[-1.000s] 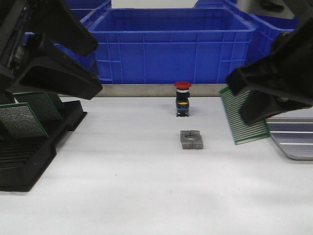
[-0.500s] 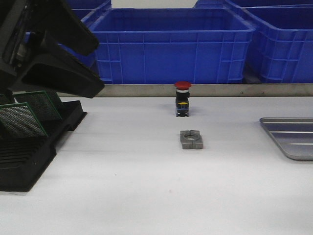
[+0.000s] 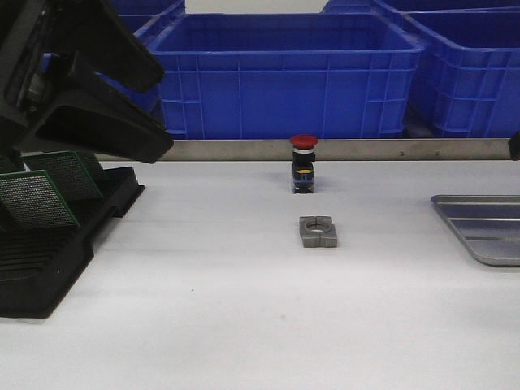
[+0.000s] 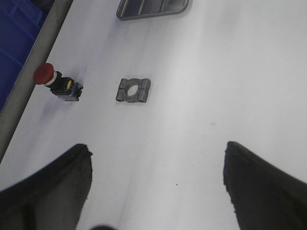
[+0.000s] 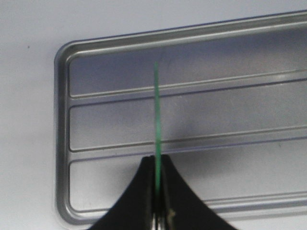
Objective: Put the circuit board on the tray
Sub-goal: 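Lower the board onto the steel tray and open the right gripper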
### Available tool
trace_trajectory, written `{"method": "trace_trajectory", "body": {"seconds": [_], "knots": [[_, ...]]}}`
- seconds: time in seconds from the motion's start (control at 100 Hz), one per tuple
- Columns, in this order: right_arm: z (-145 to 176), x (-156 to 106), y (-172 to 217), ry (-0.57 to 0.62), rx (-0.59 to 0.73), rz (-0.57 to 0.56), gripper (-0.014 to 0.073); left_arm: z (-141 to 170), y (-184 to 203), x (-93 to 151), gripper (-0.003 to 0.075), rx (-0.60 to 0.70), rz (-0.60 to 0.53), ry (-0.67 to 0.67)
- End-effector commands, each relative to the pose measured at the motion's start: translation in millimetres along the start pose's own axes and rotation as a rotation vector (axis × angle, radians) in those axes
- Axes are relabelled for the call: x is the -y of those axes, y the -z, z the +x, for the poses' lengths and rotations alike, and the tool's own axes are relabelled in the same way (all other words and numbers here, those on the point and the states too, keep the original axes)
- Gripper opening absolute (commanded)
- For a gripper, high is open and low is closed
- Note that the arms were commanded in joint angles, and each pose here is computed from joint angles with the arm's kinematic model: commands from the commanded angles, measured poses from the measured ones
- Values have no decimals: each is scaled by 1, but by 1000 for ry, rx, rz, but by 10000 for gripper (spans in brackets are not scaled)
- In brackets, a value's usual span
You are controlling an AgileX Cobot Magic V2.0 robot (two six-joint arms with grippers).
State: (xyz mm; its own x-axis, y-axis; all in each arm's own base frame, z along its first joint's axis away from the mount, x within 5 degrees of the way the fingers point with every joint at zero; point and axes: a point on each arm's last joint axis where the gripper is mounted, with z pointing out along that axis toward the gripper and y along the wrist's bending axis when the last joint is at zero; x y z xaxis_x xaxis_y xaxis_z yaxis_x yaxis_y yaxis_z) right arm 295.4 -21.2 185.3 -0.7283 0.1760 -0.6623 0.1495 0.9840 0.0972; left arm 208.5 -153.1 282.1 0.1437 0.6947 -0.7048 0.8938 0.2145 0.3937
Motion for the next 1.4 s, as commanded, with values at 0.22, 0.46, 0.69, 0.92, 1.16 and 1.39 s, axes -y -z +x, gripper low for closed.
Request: {"method": "trace_trajectory", "body": {"seconds": [0.22,0.46,0.69,0.92,1.16,1.39], "knots": [[-38,-7,-6,3,-44,-35,118,-10,8,-7,534,46,-54,29],[-41,-8,-6,1,-54,-39,552,-10,8,-7,534,46,-54,29],[-52,-8,18,13,21,-43,517,-10,8,-7,534,46,-54,30],[-61,-13,57,25,111,-63,517,-9,9,-10,534,42,-75,51],[-48,-14,98,68,210,-68,517,12,22,-24,534,6,-82,260],[-47,-15,127,71,284,-79,517,43,37,-38,535,-142,-132,201]]}}
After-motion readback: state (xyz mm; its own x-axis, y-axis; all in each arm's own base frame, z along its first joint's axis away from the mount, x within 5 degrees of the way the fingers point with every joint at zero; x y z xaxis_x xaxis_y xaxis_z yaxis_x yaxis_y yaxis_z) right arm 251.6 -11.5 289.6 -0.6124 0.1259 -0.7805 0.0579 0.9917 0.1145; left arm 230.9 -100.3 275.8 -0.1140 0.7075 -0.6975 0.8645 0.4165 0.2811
